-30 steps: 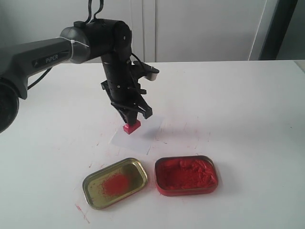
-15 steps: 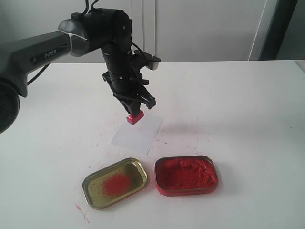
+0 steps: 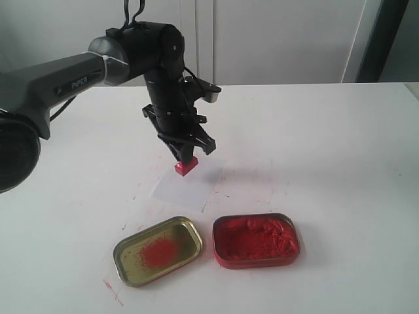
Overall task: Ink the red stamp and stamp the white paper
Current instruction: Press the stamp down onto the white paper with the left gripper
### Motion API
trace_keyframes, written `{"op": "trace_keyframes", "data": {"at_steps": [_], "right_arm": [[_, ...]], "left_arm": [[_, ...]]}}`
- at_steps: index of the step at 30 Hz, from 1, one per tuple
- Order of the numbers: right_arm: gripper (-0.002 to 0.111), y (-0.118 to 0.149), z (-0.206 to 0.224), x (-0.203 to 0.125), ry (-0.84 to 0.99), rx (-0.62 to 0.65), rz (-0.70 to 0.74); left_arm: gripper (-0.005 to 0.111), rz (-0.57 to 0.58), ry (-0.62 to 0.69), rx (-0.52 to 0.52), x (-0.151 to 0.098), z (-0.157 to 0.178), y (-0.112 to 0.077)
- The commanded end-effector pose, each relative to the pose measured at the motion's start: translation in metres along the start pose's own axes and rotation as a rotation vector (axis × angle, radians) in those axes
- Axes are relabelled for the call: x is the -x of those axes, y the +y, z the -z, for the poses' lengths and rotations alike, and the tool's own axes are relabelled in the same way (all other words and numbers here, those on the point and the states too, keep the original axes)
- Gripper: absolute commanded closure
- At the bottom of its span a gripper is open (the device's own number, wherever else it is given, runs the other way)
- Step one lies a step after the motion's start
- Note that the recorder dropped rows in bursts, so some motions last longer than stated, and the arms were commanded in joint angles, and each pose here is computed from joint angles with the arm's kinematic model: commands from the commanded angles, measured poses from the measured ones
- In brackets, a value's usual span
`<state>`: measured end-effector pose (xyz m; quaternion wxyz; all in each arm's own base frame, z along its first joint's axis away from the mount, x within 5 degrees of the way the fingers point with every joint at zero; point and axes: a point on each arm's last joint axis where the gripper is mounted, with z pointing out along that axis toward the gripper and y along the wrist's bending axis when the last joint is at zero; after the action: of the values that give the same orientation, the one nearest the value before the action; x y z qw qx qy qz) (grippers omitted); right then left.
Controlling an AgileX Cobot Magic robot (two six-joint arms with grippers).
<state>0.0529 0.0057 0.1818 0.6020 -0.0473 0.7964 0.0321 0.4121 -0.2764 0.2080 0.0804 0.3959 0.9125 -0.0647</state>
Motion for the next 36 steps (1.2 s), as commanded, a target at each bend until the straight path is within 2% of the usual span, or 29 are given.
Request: {"op": "trace_keyframes", "data": {"at_steps": [1,10,27,36], "right_arm": [[0.108,0.0,0.0,0.0,-0.016,-0.004,-0.002],[0.108,0.0,0.0,0.0,-0.016,-0.004,-0.002],[0.108,0.0,0.0,0.0,-0.016,-0.004,-0.002],[0.108,0.0,0.0,0.0,-0.016,-0.004,-0.002]], "left_arm": [[0.107,0.012,0.109,-0.02,-0.008,-0.012,0.001],[0.107,0.027,0.255,-0.059,-0.019,-0.077,0.004],[0.107,0.029,0.265,-0.062,-0.02,-0.082,0.005],[0.107,0.034,0.311,-0.075,-0.026,-0.105,0.006]]}}
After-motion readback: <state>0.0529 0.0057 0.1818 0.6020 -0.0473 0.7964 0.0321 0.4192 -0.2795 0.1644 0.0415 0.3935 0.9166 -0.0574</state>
